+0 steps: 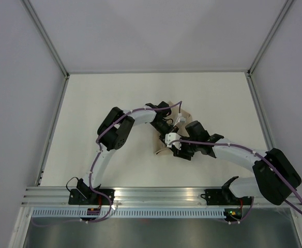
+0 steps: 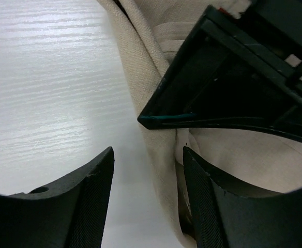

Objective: Fold the napkin, place the utensils inside, and roll it up
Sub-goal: Roll the napkin with the utensil

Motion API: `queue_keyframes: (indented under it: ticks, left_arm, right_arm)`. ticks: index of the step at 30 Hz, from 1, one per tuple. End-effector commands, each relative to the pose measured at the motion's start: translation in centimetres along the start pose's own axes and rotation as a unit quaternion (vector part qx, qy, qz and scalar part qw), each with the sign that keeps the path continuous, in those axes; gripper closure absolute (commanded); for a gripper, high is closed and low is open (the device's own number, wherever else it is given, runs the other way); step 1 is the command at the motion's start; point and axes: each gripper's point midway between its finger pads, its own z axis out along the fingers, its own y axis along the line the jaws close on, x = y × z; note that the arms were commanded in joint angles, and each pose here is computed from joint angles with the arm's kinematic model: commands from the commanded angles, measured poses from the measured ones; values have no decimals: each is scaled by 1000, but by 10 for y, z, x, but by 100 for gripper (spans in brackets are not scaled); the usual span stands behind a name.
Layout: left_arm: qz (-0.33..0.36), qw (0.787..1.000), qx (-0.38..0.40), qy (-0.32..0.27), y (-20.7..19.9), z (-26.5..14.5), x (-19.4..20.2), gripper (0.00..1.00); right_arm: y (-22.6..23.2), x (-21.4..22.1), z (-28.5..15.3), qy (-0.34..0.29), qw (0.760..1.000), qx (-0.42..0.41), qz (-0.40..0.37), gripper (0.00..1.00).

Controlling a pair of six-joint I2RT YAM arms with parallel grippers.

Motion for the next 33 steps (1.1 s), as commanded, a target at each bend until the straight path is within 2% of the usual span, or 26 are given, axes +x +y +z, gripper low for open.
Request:
queue_keyframes:
  ticks: [1, 7, 10, 15, 17, 18, 20, 24, 33]
  left_arm:
    - [-45, 996, -55, 46, 35, 11, 29, 98]
    - [-45, 996, -62, 47, 38, 11, 29, 98]
    - [-46, 996, -67, 47, 38, 10, 28, 98]
    - [-46, 994, -89, 32, 40, 6, 18, 87]
    - [-32, 995, -91, 17, 36, 3, 8, 84]
    - [-39, 994, -104, 12, 38, 1, 4, 79]
    - [-30, 993, -112, -10, 36, -6, -9, 77]
    - [-34, 992, -104, -55, 25, -19, -31, 73]
    - [-55, 979, -132, -143, 14, -48, -65, 72]
  right_arm:
    - [-16, -11, 8, -7, 1000, 20, -18, 38]
    - [-16, -8, 17, 4, 1000, 7, 0, 43]
    - [-13, -5, 21, 16, 1000, -8, 12, 51]
    - [-3, 0, 23, 29, 998, -42, 29, 68]
    - [-1, 2, 23, 30, 997, -55, 37, 71]
    - [-1, 4, 21, 28, 996, -64, 48, 74]
    - [-1, 13, 18, 36, 994, -81, 69, 78]
    - [-9, 16, 12, 24, 987, -121, 107, 80]
    - [4, 33, 13, 21, 964, -210, 163, 83]
